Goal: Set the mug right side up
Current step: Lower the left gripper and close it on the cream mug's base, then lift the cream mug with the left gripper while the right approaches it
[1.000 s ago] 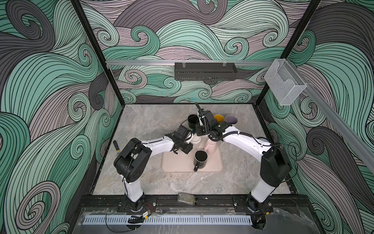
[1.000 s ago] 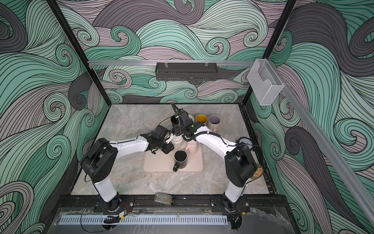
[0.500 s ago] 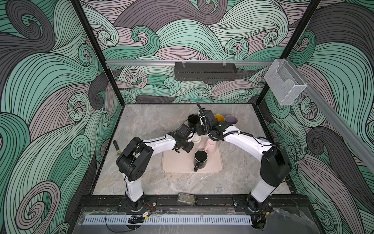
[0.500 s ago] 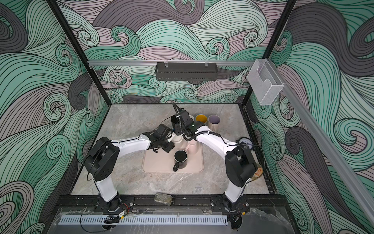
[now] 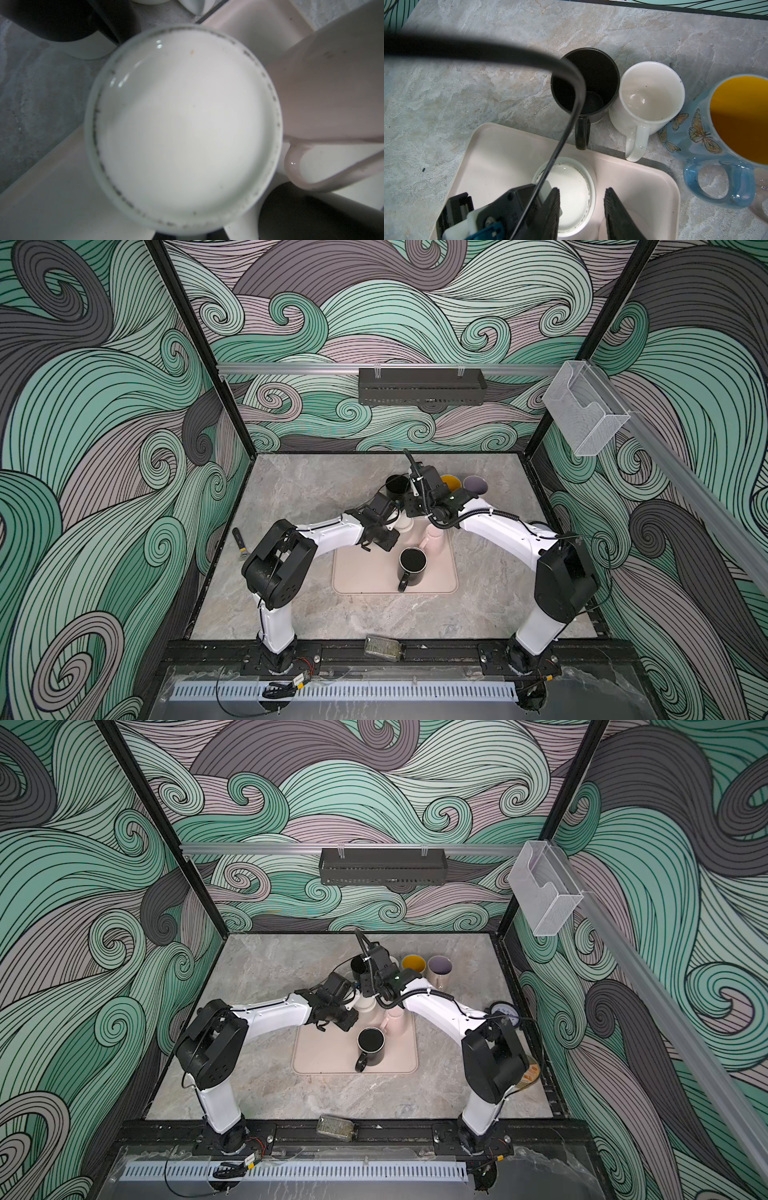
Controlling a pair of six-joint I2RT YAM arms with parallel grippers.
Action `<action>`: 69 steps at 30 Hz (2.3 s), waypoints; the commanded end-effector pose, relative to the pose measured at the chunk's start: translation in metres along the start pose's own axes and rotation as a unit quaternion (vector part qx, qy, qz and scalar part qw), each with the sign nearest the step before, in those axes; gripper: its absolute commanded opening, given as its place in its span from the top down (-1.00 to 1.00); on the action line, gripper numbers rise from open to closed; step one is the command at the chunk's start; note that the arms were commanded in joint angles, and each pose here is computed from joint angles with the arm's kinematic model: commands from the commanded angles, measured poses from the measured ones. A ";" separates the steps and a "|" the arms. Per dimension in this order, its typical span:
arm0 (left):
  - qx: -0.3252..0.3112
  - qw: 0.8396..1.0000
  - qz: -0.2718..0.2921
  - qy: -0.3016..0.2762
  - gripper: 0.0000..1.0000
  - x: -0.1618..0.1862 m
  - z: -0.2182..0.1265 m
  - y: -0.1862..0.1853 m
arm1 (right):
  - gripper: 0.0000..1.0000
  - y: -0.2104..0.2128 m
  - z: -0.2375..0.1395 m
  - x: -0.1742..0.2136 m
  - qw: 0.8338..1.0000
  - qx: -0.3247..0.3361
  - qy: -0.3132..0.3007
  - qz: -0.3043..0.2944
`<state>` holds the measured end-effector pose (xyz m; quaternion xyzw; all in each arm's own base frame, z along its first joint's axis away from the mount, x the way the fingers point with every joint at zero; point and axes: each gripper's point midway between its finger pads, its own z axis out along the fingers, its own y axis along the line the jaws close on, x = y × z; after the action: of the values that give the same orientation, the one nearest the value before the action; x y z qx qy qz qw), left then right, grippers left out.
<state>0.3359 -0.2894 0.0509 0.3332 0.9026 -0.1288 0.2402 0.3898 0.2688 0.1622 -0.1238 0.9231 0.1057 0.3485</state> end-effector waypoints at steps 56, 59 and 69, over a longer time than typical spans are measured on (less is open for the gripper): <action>0.027 0.906 -0.115 -0.408 1.00 -0.116 -0.268 -0.007 | 0.25 -0.013 -0.086 -0.046 0.980 -0.089 -0.145 0.102; 0.073 0.891 -0.129 -0.429 1.00 -0.123 -0.280 -0.008 | 0.25 -0.014 -0.090 -0.048 0.976 -0.105 -0.155 0.114; 0.237 0.830 -0.199 -0.463 1.00 -0.134 -0.297 0.003 | 0.27 0.005 -0.112 -0.063 0.932 -0.262 -0.179 0.176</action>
<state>0.3368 -0.2311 0.3115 0.0660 0.7577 -0.4244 0.4913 0.3732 0.2366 0.2549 -0.0169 0.8325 0.3413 0.4361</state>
